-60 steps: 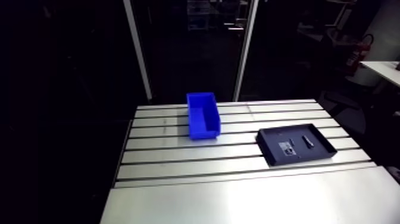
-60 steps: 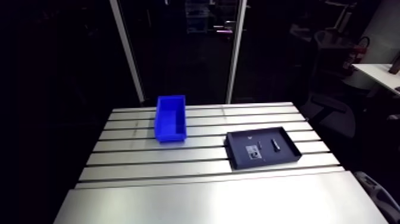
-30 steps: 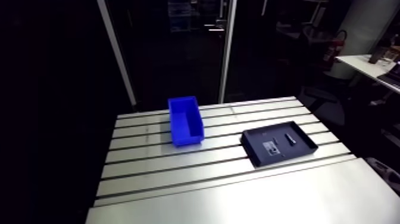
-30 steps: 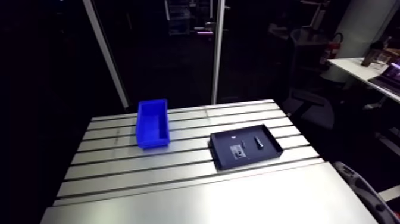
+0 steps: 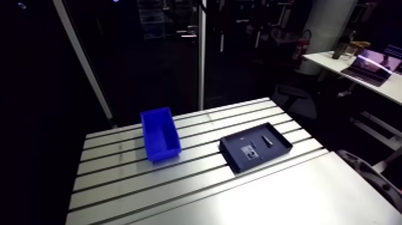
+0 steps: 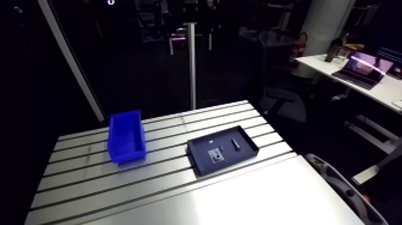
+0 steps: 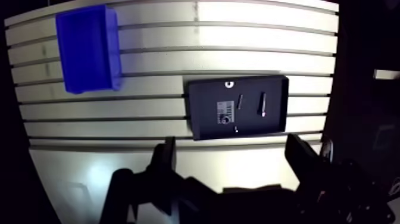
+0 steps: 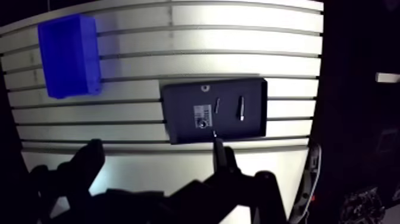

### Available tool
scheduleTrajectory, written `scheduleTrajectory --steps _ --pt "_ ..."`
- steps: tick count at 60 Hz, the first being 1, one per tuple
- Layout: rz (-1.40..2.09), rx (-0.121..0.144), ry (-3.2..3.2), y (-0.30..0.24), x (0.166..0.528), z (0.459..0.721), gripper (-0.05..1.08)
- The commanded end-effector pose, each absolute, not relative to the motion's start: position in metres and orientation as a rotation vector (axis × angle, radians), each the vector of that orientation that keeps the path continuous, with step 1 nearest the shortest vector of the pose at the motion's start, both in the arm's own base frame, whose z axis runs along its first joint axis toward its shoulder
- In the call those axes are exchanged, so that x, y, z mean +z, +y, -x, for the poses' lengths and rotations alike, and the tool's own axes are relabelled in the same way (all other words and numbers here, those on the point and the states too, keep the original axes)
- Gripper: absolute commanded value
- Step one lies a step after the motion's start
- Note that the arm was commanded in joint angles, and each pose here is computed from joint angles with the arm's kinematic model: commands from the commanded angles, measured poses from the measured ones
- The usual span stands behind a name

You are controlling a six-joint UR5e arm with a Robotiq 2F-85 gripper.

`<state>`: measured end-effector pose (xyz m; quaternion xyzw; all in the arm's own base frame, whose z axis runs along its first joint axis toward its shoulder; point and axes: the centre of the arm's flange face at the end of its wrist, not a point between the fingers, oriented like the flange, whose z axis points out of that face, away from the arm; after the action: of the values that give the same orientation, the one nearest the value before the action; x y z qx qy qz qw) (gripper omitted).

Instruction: Pick up the M10 bolt from the tray and put it into the blue bin.

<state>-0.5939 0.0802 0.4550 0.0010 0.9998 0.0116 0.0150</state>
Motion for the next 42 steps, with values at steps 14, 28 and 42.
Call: scheduleTrajectory --steps 14,28,42 --pt "0.046 0.016 3.097 0.144 0.373 0.565 0.01" --pt "0.038 0.018 3.108 0.155 0.349 0.561 0.01" --pt "0.004 0.006 3.101 0.169 0.328 0.558 0.01"
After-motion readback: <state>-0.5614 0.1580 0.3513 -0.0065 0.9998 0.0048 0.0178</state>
